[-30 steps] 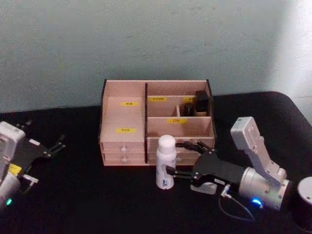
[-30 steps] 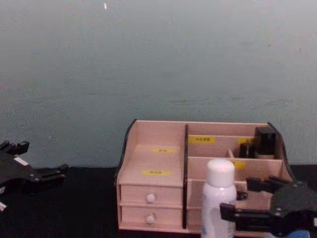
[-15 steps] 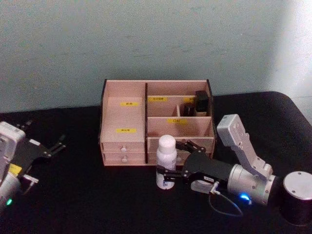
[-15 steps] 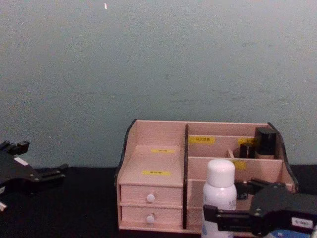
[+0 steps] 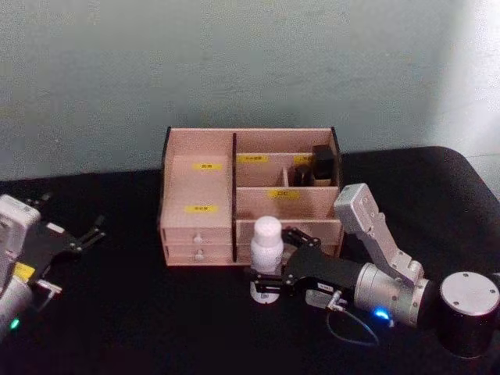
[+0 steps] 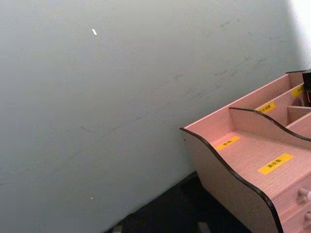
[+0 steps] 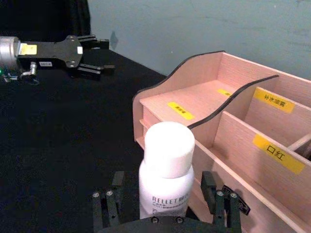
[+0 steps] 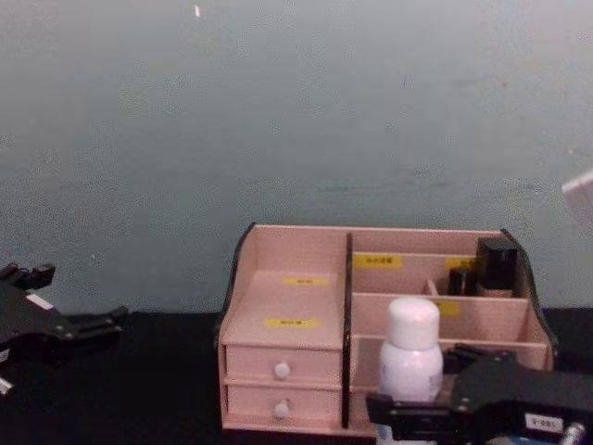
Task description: Pick up the facial cleanser and watermelon frost from the table and place them into the tiered storage box.
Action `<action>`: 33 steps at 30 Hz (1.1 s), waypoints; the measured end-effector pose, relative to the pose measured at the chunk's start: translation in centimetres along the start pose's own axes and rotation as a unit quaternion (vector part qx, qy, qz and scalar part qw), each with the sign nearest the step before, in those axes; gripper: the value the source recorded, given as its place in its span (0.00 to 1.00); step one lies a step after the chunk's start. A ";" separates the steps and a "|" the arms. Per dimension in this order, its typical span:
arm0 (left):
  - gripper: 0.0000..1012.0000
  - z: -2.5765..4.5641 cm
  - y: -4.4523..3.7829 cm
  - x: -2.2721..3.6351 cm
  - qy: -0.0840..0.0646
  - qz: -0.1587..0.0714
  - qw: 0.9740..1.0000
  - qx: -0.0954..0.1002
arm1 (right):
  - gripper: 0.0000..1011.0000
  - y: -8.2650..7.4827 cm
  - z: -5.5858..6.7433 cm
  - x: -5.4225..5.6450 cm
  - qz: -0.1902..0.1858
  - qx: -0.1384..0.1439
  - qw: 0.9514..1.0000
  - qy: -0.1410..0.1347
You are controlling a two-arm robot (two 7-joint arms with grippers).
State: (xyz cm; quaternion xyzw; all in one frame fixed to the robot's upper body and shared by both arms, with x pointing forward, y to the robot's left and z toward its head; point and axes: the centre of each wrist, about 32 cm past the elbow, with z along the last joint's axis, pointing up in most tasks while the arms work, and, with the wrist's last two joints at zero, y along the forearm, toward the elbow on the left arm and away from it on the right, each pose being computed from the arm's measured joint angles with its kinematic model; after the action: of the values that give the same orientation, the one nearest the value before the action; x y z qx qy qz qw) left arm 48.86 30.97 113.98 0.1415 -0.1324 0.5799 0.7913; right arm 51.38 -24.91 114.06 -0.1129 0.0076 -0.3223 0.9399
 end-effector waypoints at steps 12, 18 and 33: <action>0.99 0.00 0.00 0.00 0.000 0.000 1.000 0.000 | 0.99 0.0 0.0 0.0 -0.001 0.000 1.000 0.000; 0.99 0.00 0.00 0.00 0.000 0.000 1.000 0.000 | 0.97 0.0 0.0 0.0 -0.001 0.001 1.000 -0.001; 0.99 0.00 0.00 0.00 0.000 0.000 1.000 0.000 | 0.59 -0.1 0.0 0.0 -0.001 0.002 1.000 -0.001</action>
State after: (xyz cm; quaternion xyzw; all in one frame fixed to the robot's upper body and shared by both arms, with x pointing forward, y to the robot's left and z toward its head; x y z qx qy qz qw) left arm 48.86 30.97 113.98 0.1415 -0.1325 0.5799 0.7913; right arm 51.34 -24.95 114.10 -0.1115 0.0060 -0.3230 0.9398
